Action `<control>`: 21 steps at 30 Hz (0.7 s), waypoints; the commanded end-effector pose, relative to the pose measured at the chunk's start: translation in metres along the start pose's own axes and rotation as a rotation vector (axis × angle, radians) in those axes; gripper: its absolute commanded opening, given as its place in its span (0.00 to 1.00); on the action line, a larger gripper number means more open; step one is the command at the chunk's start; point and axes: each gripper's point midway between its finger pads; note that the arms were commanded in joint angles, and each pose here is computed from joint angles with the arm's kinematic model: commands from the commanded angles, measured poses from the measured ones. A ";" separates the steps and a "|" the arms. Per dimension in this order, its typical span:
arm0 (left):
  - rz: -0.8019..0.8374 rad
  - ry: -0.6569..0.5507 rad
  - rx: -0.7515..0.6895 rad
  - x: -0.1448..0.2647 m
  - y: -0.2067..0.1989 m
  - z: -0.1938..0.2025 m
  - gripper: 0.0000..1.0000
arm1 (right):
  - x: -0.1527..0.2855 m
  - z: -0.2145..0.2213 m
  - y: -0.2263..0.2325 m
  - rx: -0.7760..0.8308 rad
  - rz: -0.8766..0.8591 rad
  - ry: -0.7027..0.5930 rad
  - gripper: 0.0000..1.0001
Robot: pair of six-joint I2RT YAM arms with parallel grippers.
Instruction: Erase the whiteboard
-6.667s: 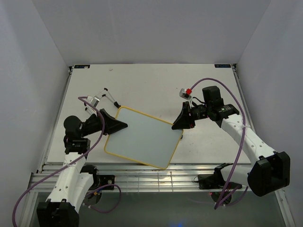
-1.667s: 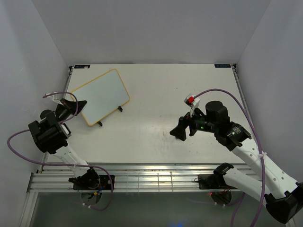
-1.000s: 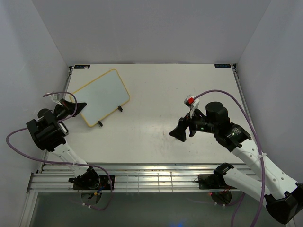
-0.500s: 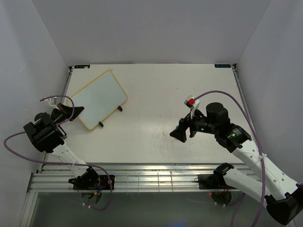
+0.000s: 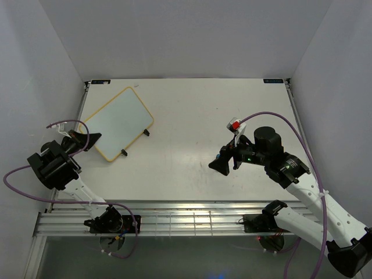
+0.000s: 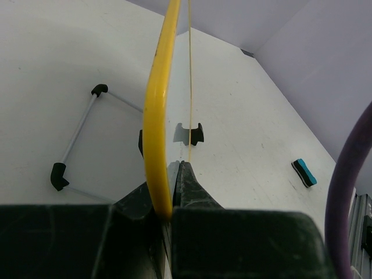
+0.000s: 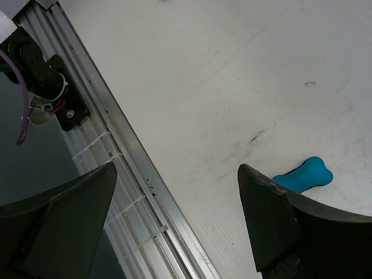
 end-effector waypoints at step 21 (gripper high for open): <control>-0.021 -0.098 -0.451 0.005 0.006 -0.033 0.98 | -0.003 -0.008 0.002 0.029 -0.022 -0.031 0.90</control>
Point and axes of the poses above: each gripper's point midway between its finger pads, its own x axis back along the fingers, its own y axis along the line the jaws close on, z = x × y, and after that the axes turned 15 degrees about x, right-handed
